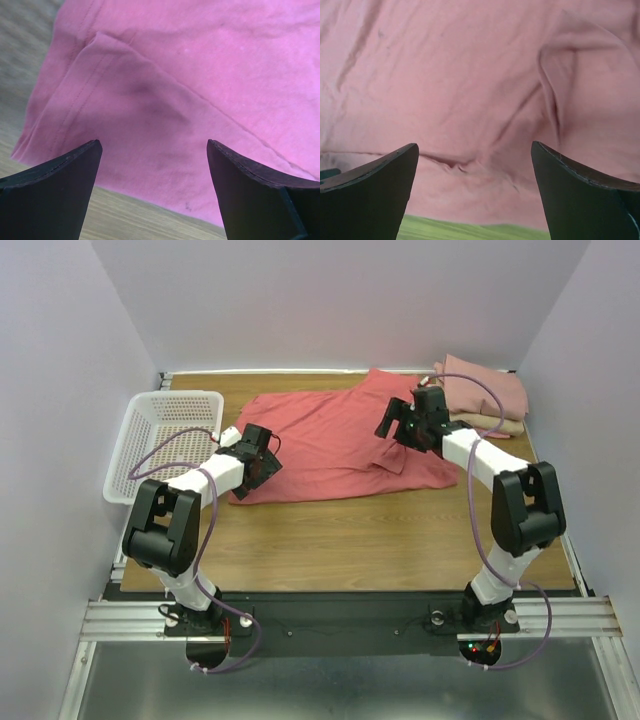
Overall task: Fold and stack the t-shirts
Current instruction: Fold the tshirt
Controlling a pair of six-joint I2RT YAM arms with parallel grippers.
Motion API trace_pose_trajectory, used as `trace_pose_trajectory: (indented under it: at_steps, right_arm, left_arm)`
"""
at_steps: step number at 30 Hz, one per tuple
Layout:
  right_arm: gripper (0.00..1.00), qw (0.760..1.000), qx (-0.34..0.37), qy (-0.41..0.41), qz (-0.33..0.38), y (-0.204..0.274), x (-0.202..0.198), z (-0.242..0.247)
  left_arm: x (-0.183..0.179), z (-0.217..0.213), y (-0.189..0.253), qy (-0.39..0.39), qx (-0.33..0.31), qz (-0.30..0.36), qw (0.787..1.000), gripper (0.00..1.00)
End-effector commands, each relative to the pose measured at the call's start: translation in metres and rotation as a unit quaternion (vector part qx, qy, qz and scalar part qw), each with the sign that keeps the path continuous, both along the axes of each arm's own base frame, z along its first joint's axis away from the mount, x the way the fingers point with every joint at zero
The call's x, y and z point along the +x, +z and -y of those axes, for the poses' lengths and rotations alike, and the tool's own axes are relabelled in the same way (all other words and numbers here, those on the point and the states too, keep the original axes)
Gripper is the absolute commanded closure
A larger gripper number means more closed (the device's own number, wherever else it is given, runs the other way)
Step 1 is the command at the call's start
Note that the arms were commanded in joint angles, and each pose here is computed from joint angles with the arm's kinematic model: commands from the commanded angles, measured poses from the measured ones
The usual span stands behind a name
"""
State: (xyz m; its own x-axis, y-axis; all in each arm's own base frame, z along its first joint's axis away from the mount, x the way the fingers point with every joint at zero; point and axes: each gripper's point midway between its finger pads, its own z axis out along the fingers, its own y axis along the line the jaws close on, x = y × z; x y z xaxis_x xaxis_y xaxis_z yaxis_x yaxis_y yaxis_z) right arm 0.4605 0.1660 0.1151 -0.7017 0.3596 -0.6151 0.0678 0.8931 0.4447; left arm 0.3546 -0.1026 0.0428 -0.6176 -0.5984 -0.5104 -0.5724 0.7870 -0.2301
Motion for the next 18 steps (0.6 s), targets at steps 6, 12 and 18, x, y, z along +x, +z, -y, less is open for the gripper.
trace_pose_trajectory:
  at_steps: [6,12,18]
  right_arm:
    - [0.1,0.996,-0.06,-0.066,-0.03,-0.032,-0.029,0.036]
    - [0.42,0.994,-0.057,-0.072,-0.051,-0.05,-0.024,0.033]
    - [0.5,0.993,-0.068,-0.076,-0.065,-0.063,-0.025,0.035]
  left_arm:
    - [0.009,-0.001,0.006,-0.015,-0.001,0.032,0.999,0.02]
    - [0.004,-0.005,0.0,-0.013,0.002,0.026,1.0,0.02]
    - [0.002,-0.009,0.0,-0.008,0.003,0.027,1.0,0.02]
